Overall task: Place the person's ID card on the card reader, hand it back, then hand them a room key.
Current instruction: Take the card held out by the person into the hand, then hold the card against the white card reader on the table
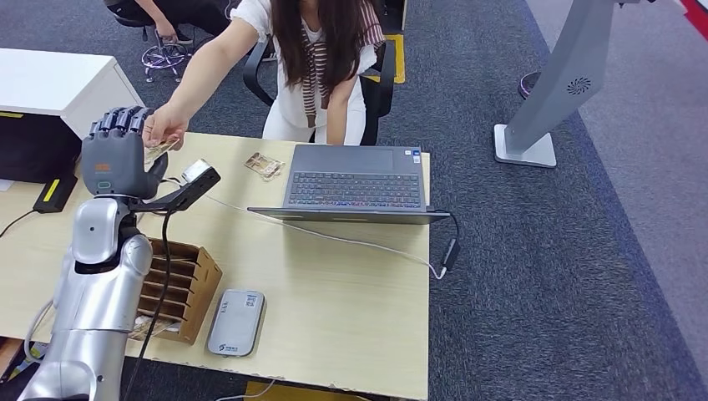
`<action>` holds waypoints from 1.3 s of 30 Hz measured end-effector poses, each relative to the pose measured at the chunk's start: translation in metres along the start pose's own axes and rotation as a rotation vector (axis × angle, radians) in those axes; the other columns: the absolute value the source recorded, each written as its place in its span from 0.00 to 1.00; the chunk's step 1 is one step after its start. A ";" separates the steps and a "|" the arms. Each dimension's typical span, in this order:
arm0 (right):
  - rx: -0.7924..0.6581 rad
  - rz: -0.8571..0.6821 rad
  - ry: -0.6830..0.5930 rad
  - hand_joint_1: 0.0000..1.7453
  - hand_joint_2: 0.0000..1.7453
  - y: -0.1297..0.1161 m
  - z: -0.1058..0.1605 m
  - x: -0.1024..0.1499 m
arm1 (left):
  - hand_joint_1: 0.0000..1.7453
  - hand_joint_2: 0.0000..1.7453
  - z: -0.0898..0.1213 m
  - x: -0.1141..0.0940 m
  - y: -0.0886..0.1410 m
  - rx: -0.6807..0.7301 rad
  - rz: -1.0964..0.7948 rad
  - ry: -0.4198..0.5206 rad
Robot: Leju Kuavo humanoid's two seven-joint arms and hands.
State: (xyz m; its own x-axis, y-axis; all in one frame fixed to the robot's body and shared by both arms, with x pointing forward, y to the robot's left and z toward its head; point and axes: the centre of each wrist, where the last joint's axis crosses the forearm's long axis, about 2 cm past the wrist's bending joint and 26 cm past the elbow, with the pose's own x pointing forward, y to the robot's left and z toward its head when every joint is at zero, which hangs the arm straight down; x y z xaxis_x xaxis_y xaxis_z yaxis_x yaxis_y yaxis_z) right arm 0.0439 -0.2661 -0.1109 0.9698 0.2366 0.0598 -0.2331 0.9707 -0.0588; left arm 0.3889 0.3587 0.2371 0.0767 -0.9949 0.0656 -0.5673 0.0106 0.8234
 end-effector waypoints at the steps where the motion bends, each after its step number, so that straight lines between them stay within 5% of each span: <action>1: 0.000 0.000 0.000 0.00 0.00 0.000 0.000 0.000 | 1.00 1.00 0.000 0.000 0.000 0.000 -0.001 0.000; 25: 0.000 -0.003 -0.004 0.00 0.00 0.000 0.000 0.000 | 1.00 1.00 0.011 0.002 -0.005 0.003 0.075 -0.019; 28: -0.006 -0.025 -0.002 0.00 0.00 0.000 0.000 0.000 | 1.00 1.00 0.034 0.012 -0.006 -0.008 0.148 -0.065; 35: -0.018 -0.087 0.014 0.00 0.00 0.003 0.000 -0.002 | 1.00 1.00 0.127 0.055 -0.001 -0.054 0.254 -0.196; 39: -0.016 -0.102 0.017 0.00 0.00 0.004 0.000 -0.003 | 1.00 1.00 0.156 0.065 0.005 -0.077 0.287 -0.225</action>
State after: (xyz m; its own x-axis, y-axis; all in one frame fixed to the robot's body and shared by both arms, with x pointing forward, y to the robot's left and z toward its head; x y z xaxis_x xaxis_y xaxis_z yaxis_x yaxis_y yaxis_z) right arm 0.0401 -0.2627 -0.1111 0.9896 0.1354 0.0490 -0.1318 0.9888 -0.0696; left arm 0.2629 0.2788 0.1576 -0.2637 -0.9475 0.1809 -0.4759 0.2909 0.8300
